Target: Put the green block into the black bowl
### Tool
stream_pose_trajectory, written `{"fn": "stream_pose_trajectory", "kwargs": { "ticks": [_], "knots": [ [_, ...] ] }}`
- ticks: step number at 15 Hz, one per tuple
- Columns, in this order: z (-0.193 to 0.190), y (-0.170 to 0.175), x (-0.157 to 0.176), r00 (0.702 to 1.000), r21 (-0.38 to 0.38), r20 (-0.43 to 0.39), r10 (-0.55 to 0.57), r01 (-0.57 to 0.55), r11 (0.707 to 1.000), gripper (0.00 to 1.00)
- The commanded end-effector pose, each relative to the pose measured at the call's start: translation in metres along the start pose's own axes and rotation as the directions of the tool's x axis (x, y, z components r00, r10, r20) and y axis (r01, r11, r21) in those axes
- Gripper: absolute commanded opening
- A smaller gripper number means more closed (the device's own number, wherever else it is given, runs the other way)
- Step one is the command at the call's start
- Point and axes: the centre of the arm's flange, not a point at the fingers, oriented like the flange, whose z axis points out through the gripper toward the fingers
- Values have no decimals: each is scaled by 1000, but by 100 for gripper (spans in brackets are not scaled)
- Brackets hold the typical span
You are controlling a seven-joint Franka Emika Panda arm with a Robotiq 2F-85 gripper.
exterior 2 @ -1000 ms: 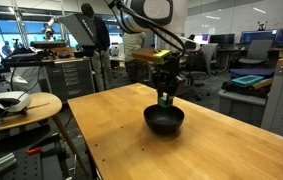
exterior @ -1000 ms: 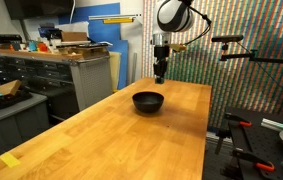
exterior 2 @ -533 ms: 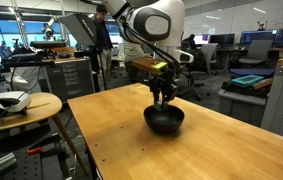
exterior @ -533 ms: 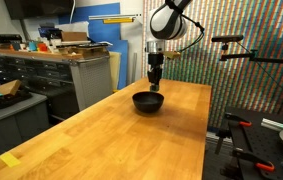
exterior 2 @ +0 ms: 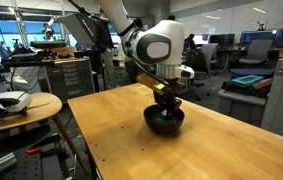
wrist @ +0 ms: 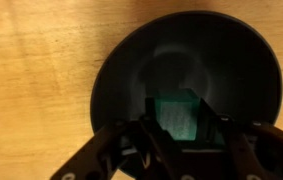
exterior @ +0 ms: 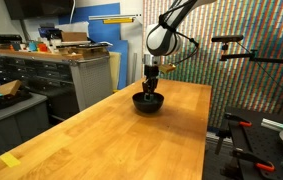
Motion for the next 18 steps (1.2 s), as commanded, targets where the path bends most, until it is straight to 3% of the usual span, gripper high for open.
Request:
{"fn": "stream_pose_trajectory", "kwargs": {
  "ticks": [1,2,3,4,8,14,18],
  "knots": [
    [21,5,16,999,18,-23,45,-45,999,17],
    [27,6,16,999,17,-20,51,-50,999,39],
    [30,7,17,998,16,-20,55,-55,998,67],
    [32,8,16,998,17,-20,63,-63,998,68],
    [17,5,12,995,29,-37,92,-91,995,97],
    [-35,0,7,984,48,-72,164,-161,986,100],
    [-65,-1,2,974,20,-104,200,-199,980,100]
  ]
}}
